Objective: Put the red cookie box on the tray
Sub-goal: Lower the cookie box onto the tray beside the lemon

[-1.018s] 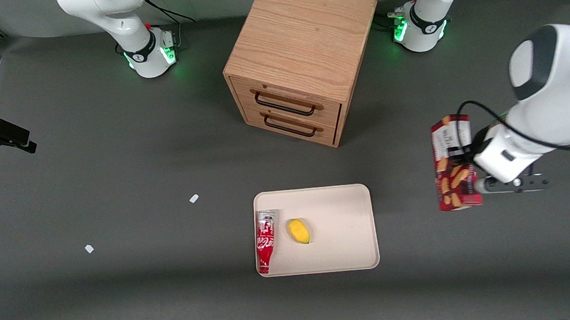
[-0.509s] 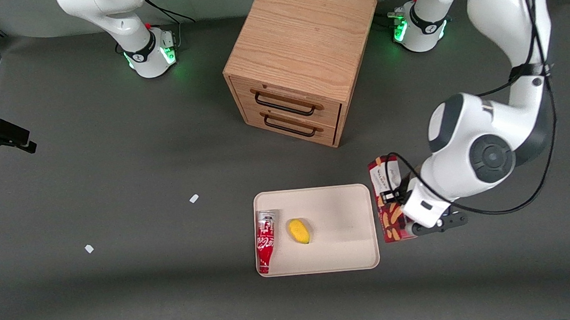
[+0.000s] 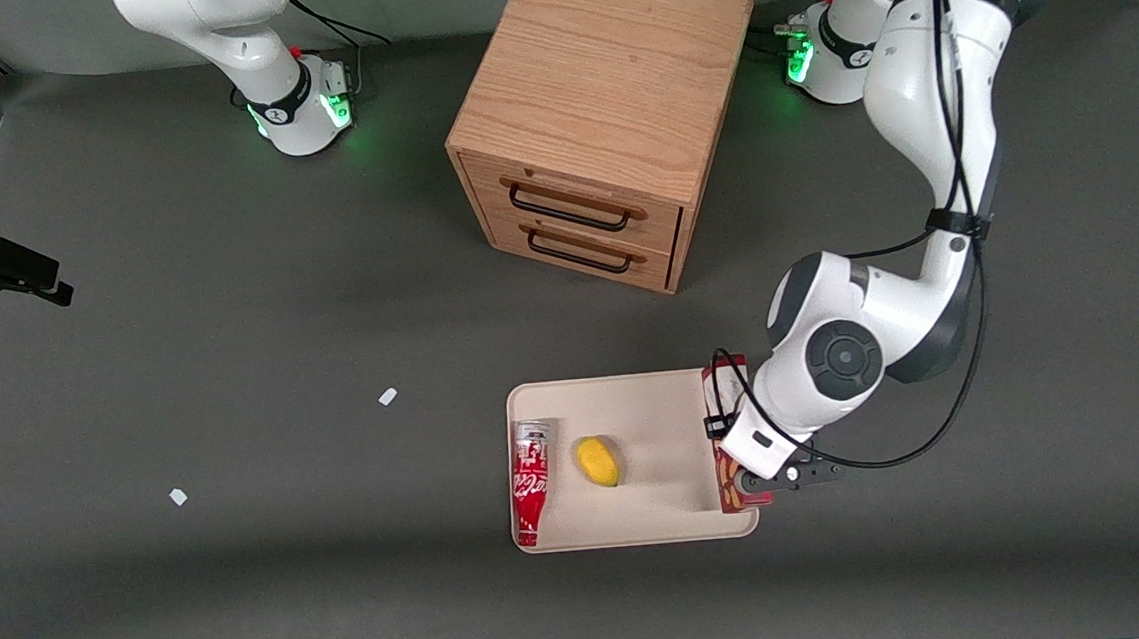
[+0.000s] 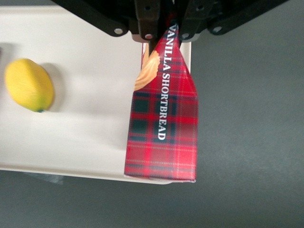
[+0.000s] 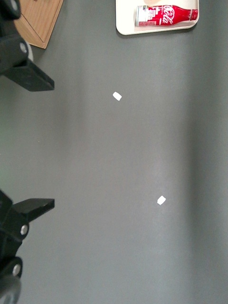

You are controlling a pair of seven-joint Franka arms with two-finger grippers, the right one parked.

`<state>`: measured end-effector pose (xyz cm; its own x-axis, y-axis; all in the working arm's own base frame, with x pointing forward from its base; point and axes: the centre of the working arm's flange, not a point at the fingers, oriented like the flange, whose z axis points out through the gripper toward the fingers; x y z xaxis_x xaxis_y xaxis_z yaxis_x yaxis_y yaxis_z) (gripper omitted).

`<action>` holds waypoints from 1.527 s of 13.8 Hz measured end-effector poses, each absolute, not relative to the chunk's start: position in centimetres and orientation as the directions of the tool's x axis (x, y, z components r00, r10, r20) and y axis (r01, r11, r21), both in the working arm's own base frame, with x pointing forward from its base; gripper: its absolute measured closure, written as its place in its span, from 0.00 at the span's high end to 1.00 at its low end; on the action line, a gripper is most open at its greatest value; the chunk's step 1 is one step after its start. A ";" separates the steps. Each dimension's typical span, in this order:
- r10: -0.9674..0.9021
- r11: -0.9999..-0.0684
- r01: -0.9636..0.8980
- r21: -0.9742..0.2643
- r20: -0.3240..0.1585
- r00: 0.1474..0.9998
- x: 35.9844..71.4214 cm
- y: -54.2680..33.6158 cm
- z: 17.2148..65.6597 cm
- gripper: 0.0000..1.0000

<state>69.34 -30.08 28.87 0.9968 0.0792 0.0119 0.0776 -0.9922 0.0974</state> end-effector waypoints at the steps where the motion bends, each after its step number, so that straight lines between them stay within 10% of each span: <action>1: 0.074 -0.993 0.073 0.093 0.013 0.997 69.3 -30.3 27.9 0.11; 9: 0.067 -0.997 0.066 0.048 0.017 0.998 69.3 -30.2 25.2 0.11; 18: 0.112 -0.993 0.109 0.056 0.058 0.992 69.4 -31.2 25.7 1.00; 21: 0.117 -0.992 0.113 0.060 0.067 0.991 69.7 -31.2 26.1 1.00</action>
